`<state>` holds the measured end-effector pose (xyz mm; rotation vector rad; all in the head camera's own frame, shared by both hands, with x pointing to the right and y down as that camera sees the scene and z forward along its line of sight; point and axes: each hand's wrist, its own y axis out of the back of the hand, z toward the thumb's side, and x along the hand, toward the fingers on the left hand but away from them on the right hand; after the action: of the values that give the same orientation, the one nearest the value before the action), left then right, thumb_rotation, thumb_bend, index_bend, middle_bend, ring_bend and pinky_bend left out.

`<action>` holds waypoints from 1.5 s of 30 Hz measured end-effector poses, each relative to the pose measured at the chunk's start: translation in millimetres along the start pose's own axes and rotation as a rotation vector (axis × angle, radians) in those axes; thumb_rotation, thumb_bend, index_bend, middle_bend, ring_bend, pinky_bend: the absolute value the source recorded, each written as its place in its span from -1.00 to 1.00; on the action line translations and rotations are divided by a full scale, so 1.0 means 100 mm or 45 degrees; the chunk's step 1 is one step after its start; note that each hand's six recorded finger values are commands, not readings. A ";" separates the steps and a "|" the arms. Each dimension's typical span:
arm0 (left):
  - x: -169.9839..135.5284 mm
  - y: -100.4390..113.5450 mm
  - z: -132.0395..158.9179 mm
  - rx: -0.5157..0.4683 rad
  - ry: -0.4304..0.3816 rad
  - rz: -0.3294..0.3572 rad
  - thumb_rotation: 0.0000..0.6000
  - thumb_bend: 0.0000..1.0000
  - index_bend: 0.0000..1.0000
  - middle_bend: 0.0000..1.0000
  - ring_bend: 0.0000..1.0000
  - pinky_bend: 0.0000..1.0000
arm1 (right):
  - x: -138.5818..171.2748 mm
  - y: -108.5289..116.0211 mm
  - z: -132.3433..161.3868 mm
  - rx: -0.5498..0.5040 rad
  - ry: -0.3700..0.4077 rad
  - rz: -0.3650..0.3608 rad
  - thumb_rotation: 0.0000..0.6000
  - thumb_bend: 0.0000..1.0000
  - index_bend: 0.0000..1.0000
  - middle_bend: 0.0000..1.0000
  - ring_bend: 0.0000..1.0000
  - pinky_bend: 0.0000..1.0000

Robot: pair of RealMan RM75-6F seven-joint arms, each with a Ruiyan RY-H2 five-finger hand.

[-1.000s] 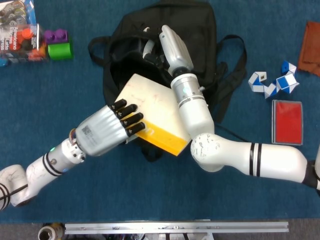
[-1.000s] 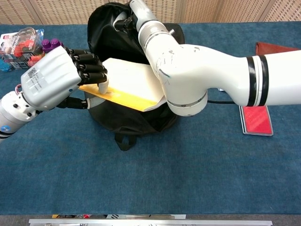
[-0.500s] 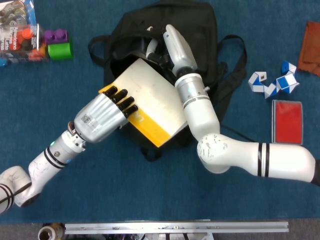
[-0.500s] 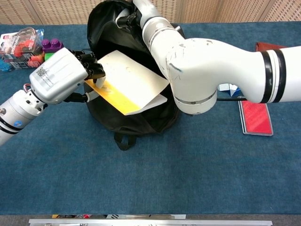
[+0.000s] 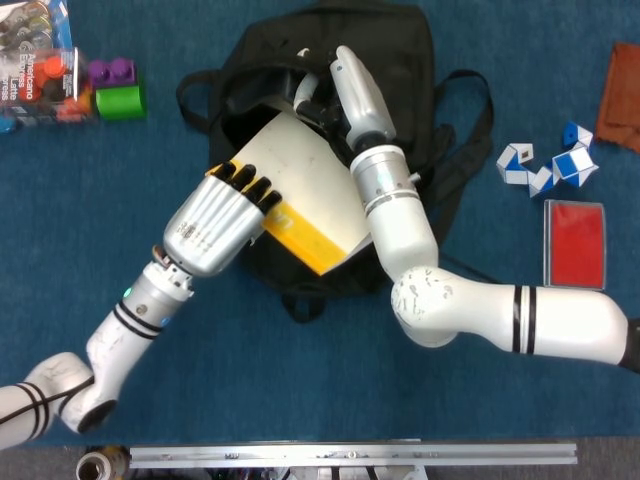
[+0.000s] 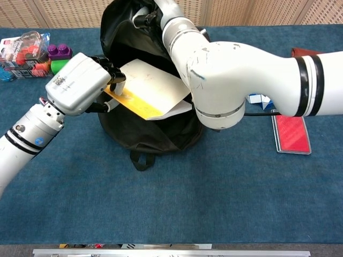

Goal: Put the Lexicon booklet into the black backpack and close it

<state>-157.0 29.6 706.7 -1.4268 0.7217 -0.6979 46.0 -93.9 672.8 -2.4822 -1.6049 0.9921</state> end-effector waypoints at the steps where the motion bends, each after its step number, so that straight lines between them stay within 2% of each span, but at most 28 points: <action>1: 0.03 -0.01 0.02 -0.007 0.011 -0.002 1.00 -0.33 0.30 0.19 -0.06 0.20 | 0.00 -0.01 0.00 -0.005 -0.001 0.002 1.00 0.80 0.41 0.22 0.25 0.74; 17: 0.20 -0.09 0.26 -0.007 0.012 -0.004 1.00 -0.33 0.30 0.19 -0.06 0.20 | 0.01 -0.03 0.02 -0.055 -0.007 -0.008 1.00 0.80 0.41 0.22 0.25 0.74; 27: 0.28 -0.20 0.33 0.042 0.078 -0.041 1.00 -0.33 0.30 0.19 -0.06 0.19 | 0.03 -0.08 0.06 -0.087 -0.004 0.003 1.00 0.80 0.41 0.22 0.25 0.74; 38: 0.35 -0.35 0.47 0.080 0.079 -0.101 1.00 -0.33 0.30 0.19 -0.06 0.18 | 0.03 -0.09 0.07 -0.109 -0.013 0.006 1.00 0.80 0.41 0.22 0.25 0.74; 45: 0.48 -0.39 0.56 0.072 0.102 -0.105 1.00 -0.33 0.30 0.19 -0.06 0.18 | 0.03 -0.10 0.07 -0.111 -0.017 0.010 1.00 0.80 0.41 0.22 0.25 0.74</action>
<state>-83.7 24.7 745.4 -1.3895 0.7031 -0.8376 35.5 -88.7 669.1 -2.5444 -1.6787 0.9622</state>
